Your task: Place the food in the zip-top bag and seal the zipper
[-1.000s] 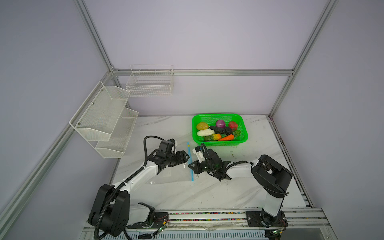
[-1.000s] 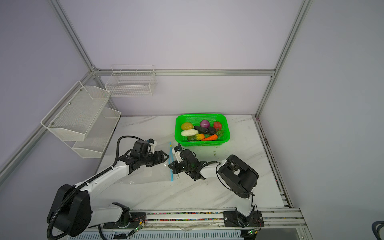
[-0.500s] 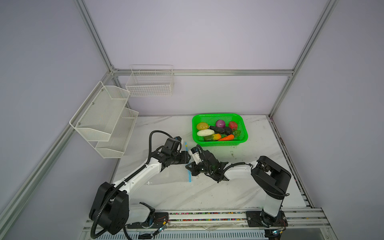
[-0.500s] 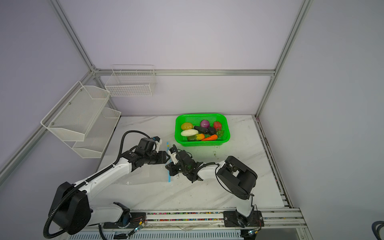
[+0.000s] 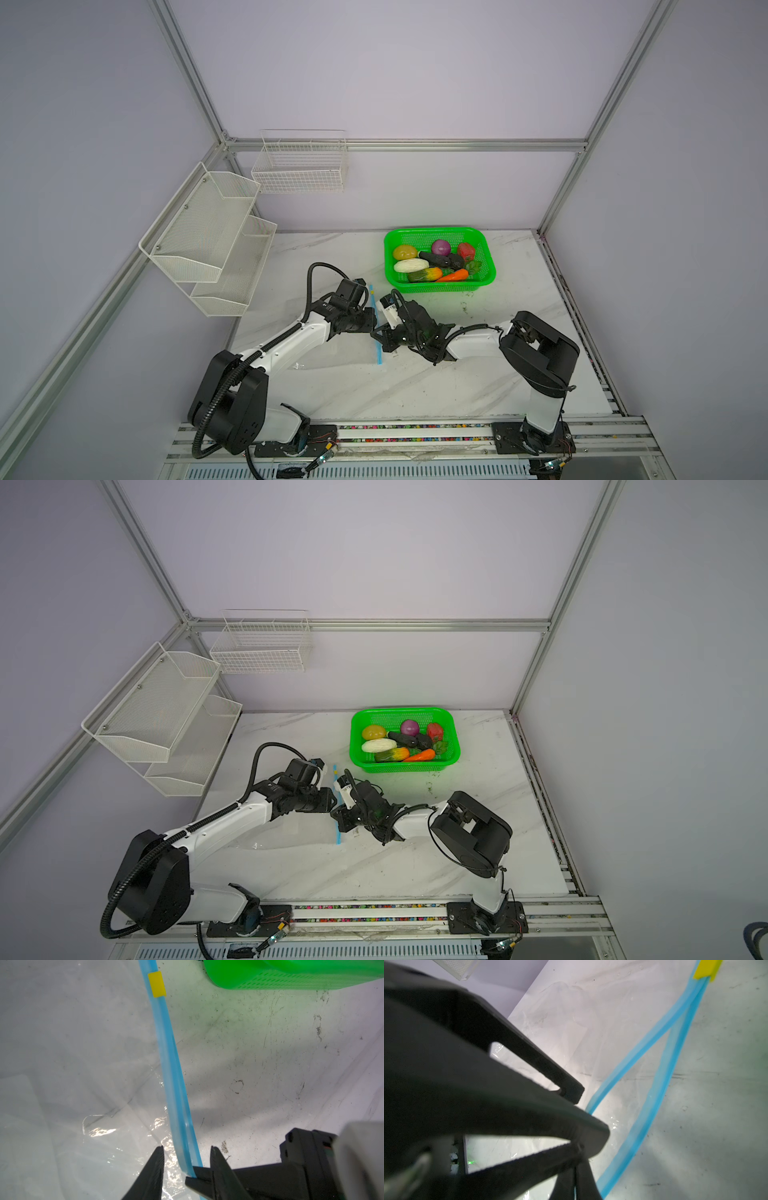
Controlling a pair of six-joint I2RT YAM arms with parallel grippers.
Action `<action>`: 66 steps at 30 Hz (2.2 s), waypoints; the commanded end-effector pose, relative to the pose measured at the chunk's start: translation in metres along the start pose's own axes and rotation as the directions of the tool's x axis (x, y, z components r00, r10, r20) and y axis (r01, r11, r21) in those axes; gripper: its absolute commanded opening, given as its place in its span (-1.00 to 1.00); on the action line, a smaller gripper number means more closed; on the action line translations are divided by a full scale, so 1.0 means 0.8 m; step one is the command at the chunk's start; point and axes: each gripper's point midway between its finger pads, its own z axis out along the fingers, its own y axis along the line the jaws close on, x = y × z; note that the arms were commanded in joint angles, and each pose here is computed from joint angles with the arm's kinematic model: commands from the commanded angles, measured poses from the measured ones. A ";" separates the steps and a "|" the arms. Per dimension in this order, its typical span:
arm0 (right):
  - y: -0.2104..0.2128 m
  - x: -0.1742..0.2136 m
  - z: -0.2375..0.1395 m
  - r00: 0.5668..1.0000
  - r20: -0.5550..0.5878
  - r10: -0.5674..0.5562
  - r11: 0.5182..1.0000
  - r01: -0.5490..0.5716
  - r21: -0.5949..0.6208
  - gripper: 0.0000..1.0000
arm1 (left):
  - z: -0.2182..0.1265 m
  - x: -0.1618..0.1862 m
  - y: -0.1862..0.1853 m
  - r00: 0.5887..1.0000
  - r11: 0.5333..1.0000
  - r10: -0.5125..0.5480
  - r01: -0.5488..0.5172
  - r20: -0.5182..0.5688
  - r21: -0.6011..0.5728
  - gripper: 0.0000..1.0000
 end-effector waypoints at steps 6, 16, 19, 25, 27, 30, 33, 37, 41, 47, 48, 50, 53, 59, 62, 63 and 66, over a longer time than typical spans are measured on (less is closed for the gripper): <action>0.005 -0.007 0.002 1.000 0.008 -0.019 1.000 0.019 -0.006 -1.00 | 0.002 -0.049 -0.024 0.994 0.999 0.031 -0.035 0.101 0.040 -0.35; 0.005 -0.008 0.006 1.000 0.007 -0.018 1.000 0.018 -0.007 -1.00 | 0.010 -0.047 -0.019 0.994 0.999 0.052 -0.052 0.098 0.004 -0.45; 0.004 -0.007 0.007 1.000 0.005 -0.017 1.000 0.017 -0.008 -1.00 | 0.008 -0.047 -0.015 0.993 0.998 0.060 -0.058 0.100 -0.019 -0.48; 0.003 -0.005 0.010 1.000 -0.003 -0.017 1.000 0.017 -0.007 -1.00 | 0.006 -0.047 -0.016 0.992 0.998 0.066 -0.064 0.105 -0.021 -0.69; 0.003 -0.005 0.010 1.000 -0.003 -0.018 1.000 0.018 -0.007 -1.00 | 0.007 -0.046 -0.016 0.993 0.998 0.066 -0.064 0.103 -0.023 -0.76; 0.003 -0.005 0.009 1.000 -0.002 -0.017 1.000 0.017 -0.006 -1.00 | 0.006 -0.045 -0.016 0.992 0.998 0.067 -0.065 0.103 -0.024 -0.81; 0.003 -0.006 0.009 1.000 0.000 -0.019 1.000 0.019 -0.005 -1.00 | 0.004 -0.045 -0.016 0.992 0.998 0.066 -0.064 0.108 -0.025 -0.88; 0.003 -0.004 0.009 1.000 -0.005 -0.019 1.000 0.019 -0.007 -1.00 | 0.001 -0.046 -0.014 0.991 0.998 0.061 -0.058 0.116 -0.029 -0.95; 0.003 -0.002 0.008 1.000 -0.012 -0.022 1.000 0.022 -0.003 -0.97 | -0.006 -0.048 -0.015 0.992 0.999 0.036 -0.033 0.124 -0.029 -1.00; -0.003 -0.022 -0.020 0.999 0.042 0.018 0.998 -0.020 0.053 -0.40 | -0.030 -0.060 -0.021 0.985 0.998 -0.057 0.059 0.162 -0.007 -1.00; -0.004 -0.026 -0.025 0.998 0.056 0.021 0.998 -0.025 0.055 -0.37 | -0.033 -0.061 -0.022 0.984 0.998 -0.064 0.066 0.163 -0.005 -1.00; -0.009 -0.032 -0.036 0.996 0.083 0.030 0.997 -0.036 0.066 -0.31 | -0.038 -0.062 -0.023 0.984 0.997 -0.074 0.075 0.165 -0.003 -1.00; -0.020 -0.038 -0.041 0.994 0.104 0.045 0.995 -0.054 0.082 -0.26 | -0.043 -0.064 -0.023 0.983 0.997 -0.074 0.077 0.168 -0.011 -1.00; -0.037 -0.062 -0.049 0.986 0.158 0.058 0.993 -0.074 0.096 -0.21 | -0.048 -0.065 -0.021 0.982 0.997 -0.074 0.078 0.175 -0.020 -1.00; -0.041 -0.071 -0.049 0.983 0.169 0.065 0.993 -0.080 0.085 -0.19 | -0.049 -0.065 -0.020 0.982 0.997 -0.072 0.077 0.175 -0.026 -1.00; -0.042 -0.073 -0.049 0.983 0.171 0.068 0.993 -0.083 0.080 -0.19 | -0.049 -0.064 -0.019 0.982 0.997 -0.071 0.077 0.175 -0.028 -1.00; -0.041 -0.082 -0.050 0.981 0.179 0.073 0.994 -0.085 0.062 -0.13 | -0.052 -0.065 -0.019 0.981 0.997 -0.068 0.074 0.181 -0.029 -1.00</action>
